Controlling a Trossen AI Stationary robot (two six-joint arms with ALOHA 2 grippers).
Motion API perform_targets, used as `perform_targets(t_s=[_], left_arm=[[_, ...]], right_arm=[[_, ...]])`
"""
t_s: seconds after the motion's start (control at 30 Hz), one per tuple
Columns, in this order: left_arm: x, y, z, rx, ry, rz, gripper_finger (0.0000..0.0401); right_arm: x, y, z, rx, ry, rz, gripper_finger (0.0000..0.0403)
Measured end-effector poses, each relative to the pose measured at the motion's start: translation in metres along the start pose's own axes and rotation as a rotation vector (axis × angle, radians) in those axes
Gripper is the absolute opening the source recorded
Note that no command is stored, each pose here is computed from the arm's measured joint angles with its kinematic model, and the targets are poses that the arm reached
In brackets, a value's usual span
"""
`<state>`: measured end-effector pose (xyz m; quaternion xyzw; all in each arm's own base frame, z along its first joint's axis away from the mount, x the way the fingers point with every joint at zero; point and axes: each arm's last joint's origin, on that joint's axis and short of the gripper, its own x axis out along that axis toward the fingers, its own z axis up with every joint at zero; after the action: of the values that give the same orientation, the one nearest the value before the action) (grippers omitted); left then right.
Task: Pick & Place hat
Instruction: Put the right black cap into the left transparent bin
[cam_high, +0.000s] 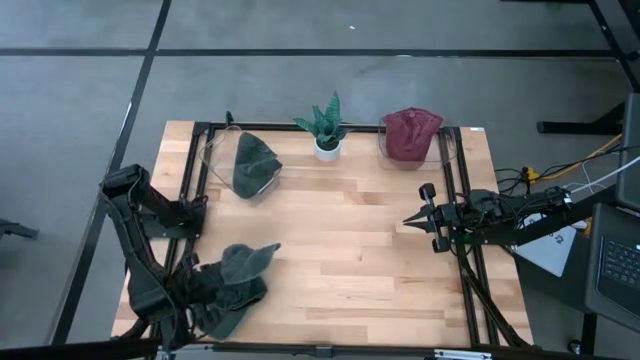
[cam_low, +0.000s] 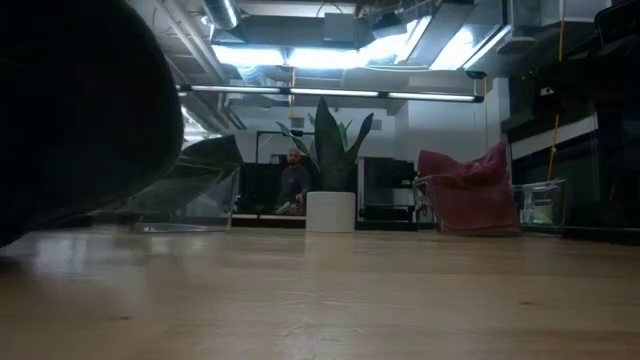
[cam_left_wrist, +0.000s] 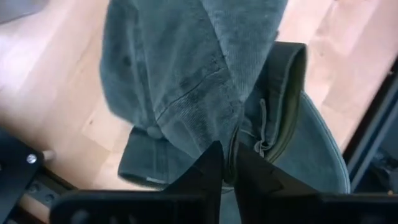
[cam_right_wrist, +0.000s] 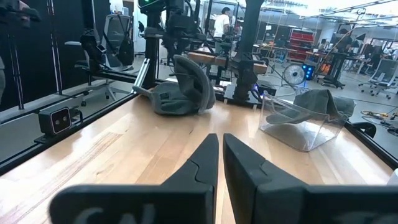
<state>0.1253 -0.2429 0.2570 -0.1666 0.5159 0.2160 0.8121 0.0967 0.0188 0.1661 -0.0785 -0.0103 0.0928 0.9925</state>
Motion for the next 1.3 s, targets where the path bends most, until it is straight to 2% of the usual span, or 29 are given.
perform_targets(t_s=[0.23,0.33,0.5,0.7,0.83,1.07,1.3], left_arm=[[0.003,-0.006,-0.001,0.002,-0.048,-0.054,0.0046],[0.006,-0.011,-0.003,0.052,-0.041,-0.064,0.0062],[0.008,-0.015,-0.006,0.11,-0.007,-0.08,0.0112],[0.008,-0.017,-0.006,0.125,0.007,-0.104,0.0178],[0.008,-0.018,-0.006,0.134,0.007,-0.106,0.0207],[0.008,-0.018,-0.006,0.179,-0.001,-0.105,0.0218],[0.008,-0.017,-0.007,0.297,0.01,-0.107,0.0219]], right_arm=[[0.0,0.0,0.0,0.0,0.0,0.0,0.0026],[0.0,0.0,0.0,0.0,0.0,0.0,0.0026],[0.0,0.0,0.0,0.0,0.0,0.0,0.0026],[0.0,0.0,0.0,0.0,0.0,0.0,0.0026],[0.0,0.0,0.0,0.0,0.0,0.0,0.0026],[0.0,0.0,0.0,0.0,0.0,0.0,0.0026],[0.0,0.0,0.0,0.0,0.0,0.0,0.0026]])
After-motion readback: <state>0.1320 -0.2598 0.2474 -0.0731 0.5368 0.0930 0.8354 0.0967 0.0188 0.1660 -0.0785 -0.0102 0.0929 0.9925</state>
